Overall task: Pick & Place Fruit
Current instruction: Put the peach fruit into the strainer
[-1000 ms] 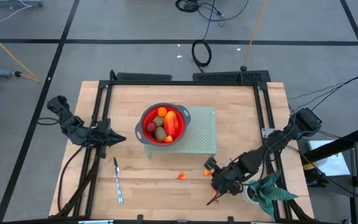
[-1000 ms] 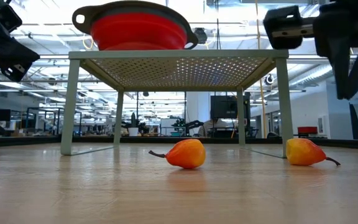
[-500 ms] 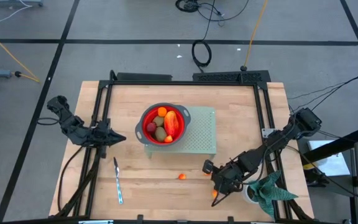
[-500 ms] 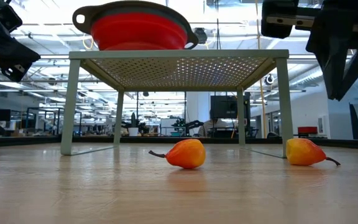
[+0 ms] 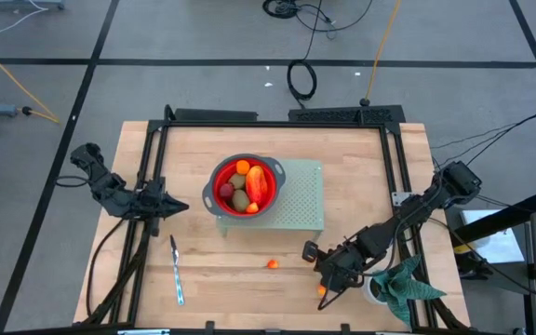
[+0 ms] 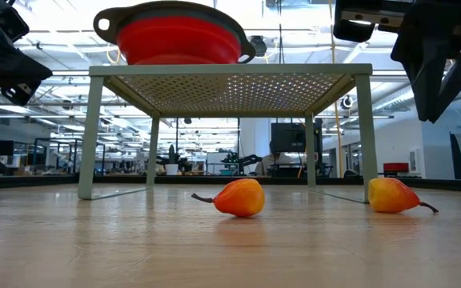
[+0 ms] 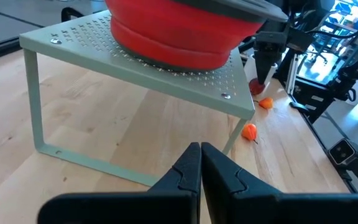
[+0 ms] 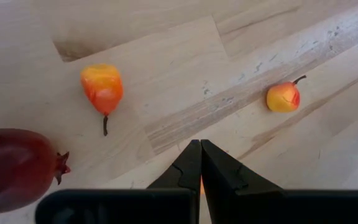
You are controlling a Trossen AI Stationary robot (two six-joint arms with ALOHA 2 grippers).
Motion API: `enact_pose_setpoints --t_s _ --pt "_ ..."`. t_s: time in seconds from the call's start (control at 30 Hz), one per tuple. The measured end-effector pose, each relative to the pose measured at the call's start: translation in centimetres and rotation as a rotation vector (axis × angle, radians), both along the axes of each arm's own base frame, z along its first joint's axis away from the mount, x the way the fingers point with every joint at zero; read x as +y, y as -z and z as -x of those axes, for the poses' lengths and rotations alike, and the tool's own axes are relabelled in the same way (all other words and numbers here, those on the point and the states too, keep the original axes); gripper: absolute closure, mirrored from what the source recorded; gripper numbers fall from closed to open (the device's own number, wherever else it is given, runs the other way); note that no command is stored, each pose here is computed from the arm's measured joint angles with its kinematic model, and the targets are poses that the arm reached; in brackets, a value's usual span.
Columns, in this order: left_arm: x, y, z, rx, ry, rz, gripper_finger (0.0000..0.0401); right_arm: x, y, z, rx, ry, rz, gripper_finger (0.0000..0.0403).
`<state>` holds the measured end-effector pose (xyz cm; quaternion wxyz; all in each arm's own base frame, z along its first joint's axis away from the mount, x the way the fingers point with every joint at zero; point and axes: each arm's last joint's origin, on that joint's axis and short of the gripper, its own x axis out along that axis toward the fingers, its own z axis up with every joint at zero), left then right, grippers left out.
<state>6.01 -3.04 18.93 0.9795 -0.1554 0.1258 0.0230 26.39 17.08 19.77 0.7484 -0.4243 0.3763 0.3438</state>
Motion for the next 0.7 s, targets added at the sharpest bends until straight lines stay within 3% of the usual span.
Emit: enact_pose_setpoints --t_s 0.13,0.37,0.7 --pt "0.0 0.0 0.0 0.0 -0.002 0.006 0.0391 0.0 0.0 0.0 0.0 0.002 -0.001 0.0389" --pt "0.0 0.0 0.0 0.0 -0.004 0.008 0.0391 0.1 -0.11 -0.15 0.007 0.108 -0.074 0.0332" --pt "0.05 0.12 0.04 0.01 -0.014 0.019 0.0391 0.51 -0.62 -0.77 -0.067 0.111 -0.133 0.0274"
